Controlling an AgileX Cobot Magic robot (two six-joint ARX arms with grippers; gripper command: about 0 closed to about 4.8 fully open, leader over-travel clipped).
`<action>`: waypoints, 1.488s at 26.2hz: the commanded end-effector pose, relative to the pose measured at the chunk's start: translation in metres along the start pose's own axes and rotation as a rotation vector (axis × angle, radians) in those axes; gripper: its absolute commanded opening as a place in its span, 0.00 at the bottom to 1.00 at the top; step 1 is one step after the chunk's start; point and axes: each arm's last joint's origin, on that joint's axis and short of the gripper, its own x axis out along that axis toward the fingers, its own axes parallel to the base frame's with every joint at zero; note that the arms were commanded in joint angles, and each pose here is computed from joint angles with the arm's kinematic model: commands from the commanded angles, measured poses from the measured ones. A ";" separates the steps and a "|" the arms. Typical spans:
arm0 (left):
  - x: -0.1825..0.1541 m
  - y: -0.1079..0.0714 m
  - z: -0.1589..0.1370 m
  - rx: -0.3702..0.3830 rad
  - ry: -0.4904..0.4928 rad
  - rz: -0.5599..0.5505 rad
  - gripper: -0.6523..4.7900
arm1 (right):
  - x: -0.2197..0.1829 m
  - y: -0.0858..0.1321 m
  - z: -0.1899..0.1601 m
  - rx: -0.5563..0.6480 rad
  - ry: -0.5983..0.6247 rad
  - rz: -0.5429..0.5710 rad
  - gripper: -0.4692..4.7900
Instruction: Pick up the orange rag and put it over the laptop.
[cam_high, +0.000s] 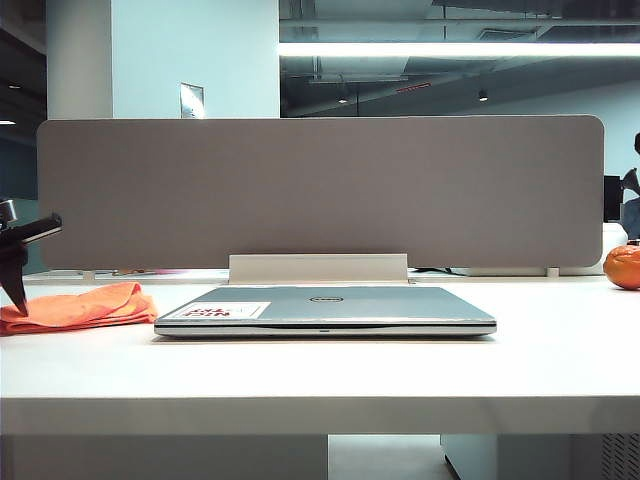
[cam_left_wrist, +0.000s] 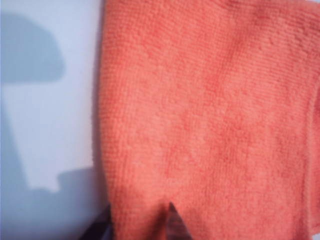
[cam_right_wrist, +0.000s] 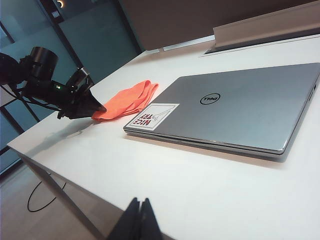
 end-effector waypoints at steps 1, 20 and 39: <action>0.000 -0.001 0.001 0.007 -0.012 -0.005 0.34 | 0.000 0.000 0.000 -0.010 -0.008 0.001 0.08; -0.025 -0.035 0.029 0.070 -0.065 -0.288 0.11 | 0.000 0.000 0.000 -0.010 -0.009 0.000 0.08; -0.089 -0.229 0.023 0.411 -0.247 -0.652 0.11 | 0.000 0.000 0.000 -0.010 -0.008 0.001 0.08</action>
